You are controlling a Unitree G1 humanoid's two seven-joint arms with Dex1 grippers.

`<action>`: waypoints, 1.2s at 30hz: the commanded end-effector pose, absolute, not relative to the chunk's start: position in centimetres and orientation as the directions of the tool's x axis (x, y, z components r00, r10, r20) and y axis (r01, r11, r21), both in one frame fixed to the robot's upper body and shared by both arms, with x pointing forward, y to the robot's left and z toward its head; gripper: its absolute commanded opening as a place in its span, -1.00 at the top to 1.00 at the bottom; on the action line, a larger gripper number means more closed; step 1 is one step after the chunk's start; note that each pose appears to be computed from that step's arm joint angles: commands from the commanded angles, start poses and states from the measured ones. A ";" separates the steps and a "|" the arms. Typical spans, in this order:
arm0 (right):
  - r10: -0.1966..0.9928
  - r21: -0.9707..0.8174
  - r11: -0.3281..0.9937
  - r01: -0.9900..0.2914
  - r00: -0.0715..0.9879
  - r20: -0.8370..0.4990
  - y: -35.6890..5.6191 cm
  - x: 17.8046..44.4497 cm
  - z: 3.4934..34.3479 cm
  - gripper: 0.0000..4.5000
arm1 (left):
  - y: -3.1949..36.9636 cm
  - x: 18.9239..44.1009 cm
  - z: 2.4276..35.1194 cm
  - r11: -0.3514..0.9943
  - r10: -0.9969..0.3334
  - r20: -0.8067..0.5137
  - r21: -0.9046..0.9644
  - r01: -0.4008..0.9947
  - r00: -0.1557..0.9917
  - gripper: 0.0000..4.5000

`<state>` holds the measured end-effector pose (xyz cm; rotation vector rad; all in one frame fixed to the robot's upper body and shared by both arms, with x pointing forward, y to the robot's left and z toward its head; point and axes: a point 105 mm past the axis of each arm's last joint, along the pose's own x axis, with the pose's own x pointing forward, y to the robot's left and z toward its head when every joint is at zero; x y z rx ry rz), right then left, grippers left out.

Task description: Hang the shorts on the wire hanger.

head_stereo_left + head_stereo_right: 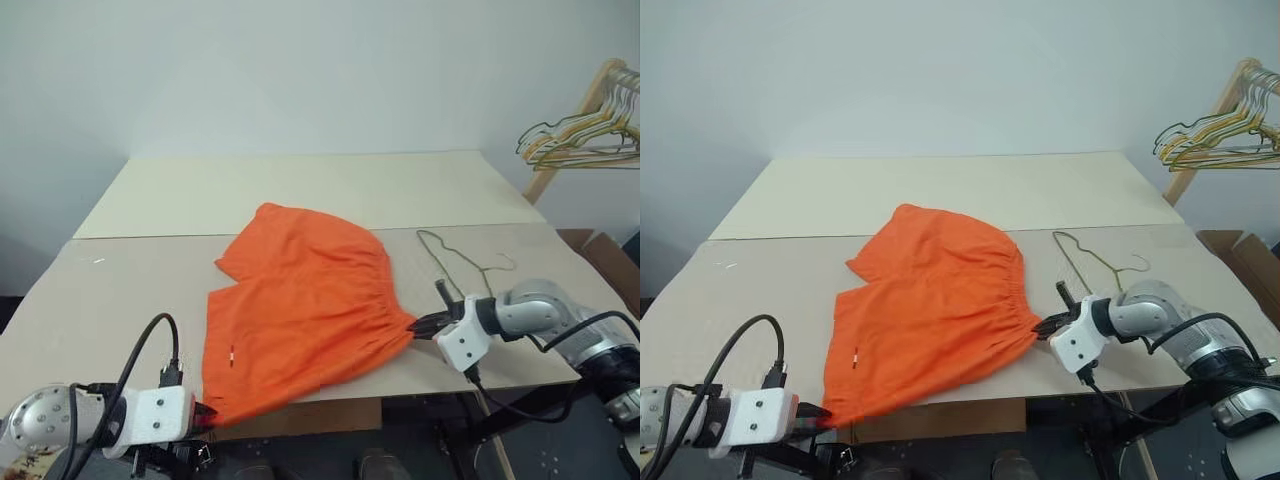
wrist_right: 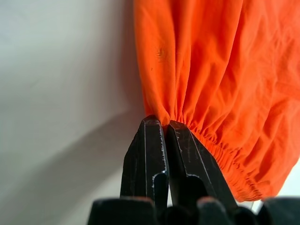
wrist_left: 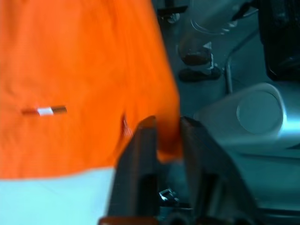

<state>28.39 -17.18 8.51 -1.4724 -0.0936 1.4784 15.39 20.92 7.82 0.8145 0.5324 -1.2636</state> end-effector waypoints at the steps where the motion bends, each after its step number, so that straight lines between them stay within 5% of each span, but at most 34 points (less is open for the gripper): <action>1: 0.659 -0.683 -0.486 -0.545 0.285 -0.696 -18.0 28.8 10.1 0.53 | 21.0 16.1 9.1 0.078 -0.602 -0.745 0.302 0.950 0.286 0.08; 6: 0.683 -0.619 -0.396 -0.678 0.232 -0.692 -19.6 27.5 12.4 -0.24 | 23.5 16.3 10.5 0.067 -0.545 -0.795 0.276 0.959 0.267 -0.62; 8: 0.696 -0.611 -0.272 -0.743 0.287 -0.658 -20.7 28.1 13.9 -0.54 | 23.9 16.9 11.8 0.090 -0.554 -0.780 0.291 0.952 0.291 -0.91; 11: 0.683 -0.594 -0.021 -0.804 0.423 -0.596 -22.2 30.1 15.5 -0.98 | 22.5 18.2 13.8 0.175 -0.662 -0.656 0.333 0.927 0.361 -1.00; 15: 0.606 -0.526 0.321 -0.787 0.598 -0.525 -24.5 32.9 15.7 -0.98 | 18.6 19.7 15.9 0.259 -0.811 -0.435 0.333 0.907 0.392 -1.00; 22: 0.327 -0.285 0.810 -0.512 0.799 -0.505 -28.2 37.6 13.1 -0.98 | 15.5 21.1 16.4 0.335 -0.872 -0.258 0.306 0.891 0.417 -1.00; 28: 0.248 -0.188 0.893 -0.409 0.796 -0.552 -28.7 38.6 11.0 -0.98 | 14.3 20.6 18.4 0.326 -0.929 -0.093 0.248 0.912 0.358 -1.00; 36: 0.221 -0.160 0.903 -0.400 0.748 -0.625 -28.7 39.1 8.8 -0.98 | 14.1 19.8 17.2 0.250 -0.934 -0.195 0.247 0.936 0.301 -1.00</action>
